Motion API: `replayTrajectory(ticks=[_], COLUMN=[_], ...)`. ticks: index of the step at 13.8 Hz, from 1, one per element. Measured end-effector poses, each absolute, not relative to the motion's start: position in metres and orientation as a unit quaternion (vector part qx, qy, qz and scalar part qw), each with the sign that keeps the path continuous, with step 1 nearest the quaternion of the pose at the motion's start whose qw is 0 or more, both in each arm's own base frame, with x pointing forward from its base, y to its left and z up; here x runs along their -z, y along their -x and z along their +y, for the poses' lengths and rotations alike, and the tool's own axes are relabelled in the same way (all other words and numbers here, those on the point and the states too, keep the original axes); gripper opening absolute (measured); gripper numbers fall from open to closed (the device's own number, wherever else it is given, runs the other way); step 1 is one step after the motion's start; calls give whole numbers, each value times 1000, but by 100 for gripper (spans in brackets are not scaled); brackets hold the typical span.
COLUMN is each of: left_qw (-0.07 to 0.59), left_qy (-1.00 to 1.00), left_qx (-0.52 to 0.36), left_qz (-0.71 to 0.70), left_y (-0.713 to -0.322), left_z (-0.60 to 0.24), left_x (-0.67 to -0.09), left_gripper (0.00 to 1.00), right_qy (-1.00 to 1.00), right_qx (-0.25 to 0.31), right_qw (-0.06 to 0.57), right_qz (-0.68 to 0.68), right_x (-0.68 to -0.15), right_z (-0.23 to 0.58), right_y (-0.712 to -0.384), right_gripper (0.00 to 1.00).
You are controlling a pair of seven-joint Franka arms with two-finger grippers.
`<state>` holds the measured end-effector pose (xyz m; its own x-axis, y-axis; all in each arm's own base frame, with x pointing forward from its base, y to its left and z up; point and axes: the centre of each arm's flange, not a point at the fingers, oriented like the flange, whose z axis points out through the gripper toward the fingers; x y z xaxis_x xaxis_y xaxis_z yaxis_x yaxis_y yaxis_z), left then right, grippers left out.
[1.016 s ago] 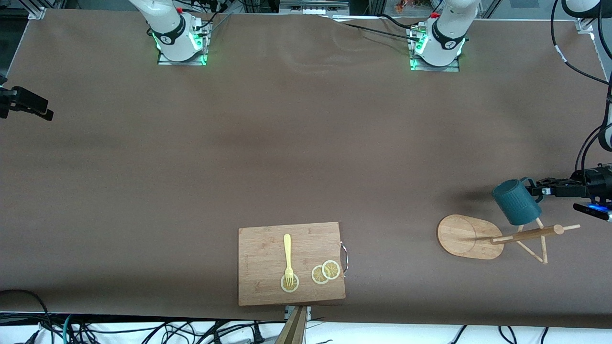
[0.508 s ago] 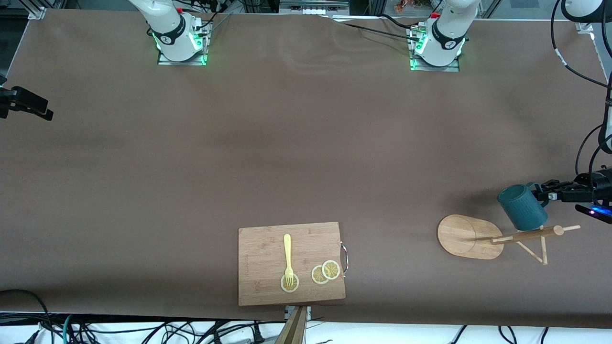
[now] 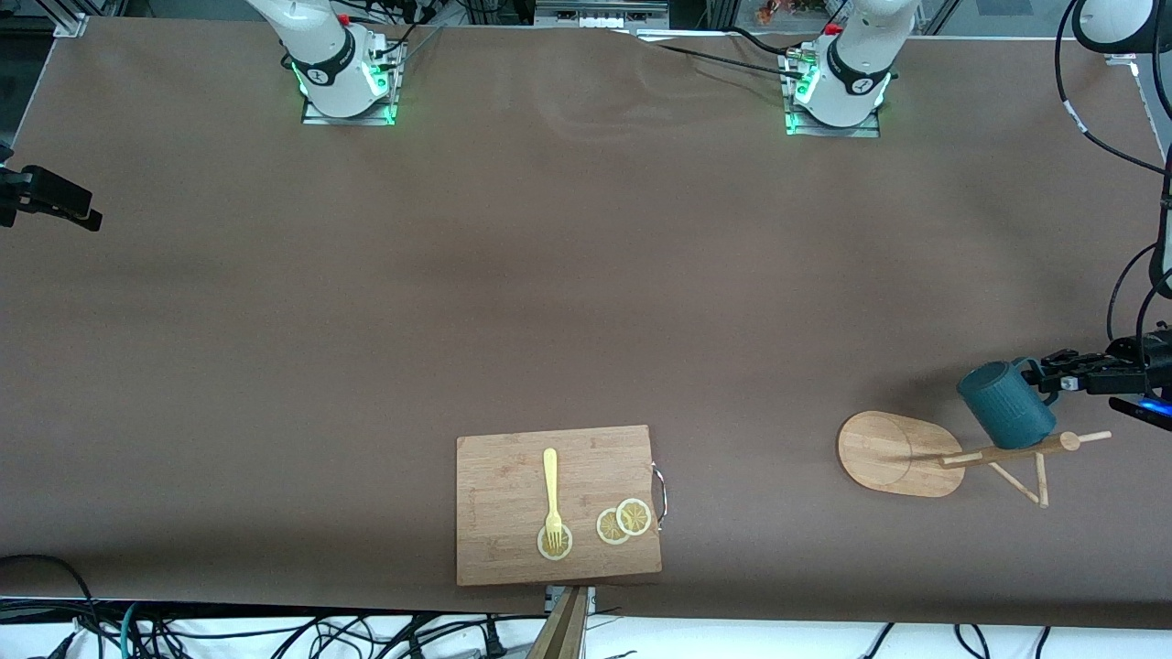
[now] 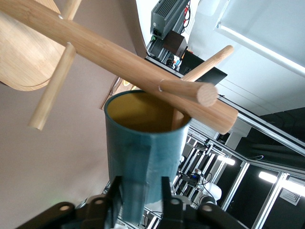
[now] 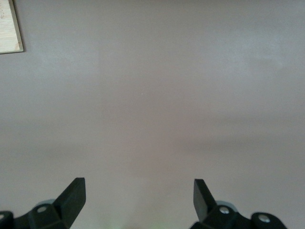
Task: Pass cup and hang on rack
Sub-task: 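Open the left gripper and draw it back from the mug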
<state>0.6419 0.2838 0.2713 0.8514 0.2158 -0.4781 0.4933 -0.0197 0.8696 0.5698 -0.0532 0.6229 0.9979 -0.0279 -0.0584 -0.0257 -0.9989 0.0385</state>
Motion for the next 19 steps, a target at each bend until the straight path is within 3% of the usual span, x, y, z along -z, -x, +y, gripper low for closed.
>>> replayTrajectory(ticks=[3, 5, 9, 13, 19], left_qw=[617, 558, 374, 205, 22], left_qy=[-742, -794, -906, -963, -984], left_qx=[121, 128, 154, 170, 146], left_qz=[231, 204, 124, 30, -102], left_y=[-640, -643, -651, -665, -654], left_z=[283, 279, 227, 125, -34], left_x=[-276, -297, -372, -427, -505], left_gripper=[78, 98, 100, 100, 100], right_qy=[-999, -999, -999, -999, -999], right_qx=[30, 30, 30, 30, 30], right_qw=[19, 19, 19, 18, 18], right_qz=[-14, -14, -14, -14, -15], right_x=[-623, -623, -623, -623, -623], right_z=[-53, -53, -54, -54, -55], right_y=[-570, -570, -570, -570, -570], right_gripper=[100, 100, 100, 100, 100])
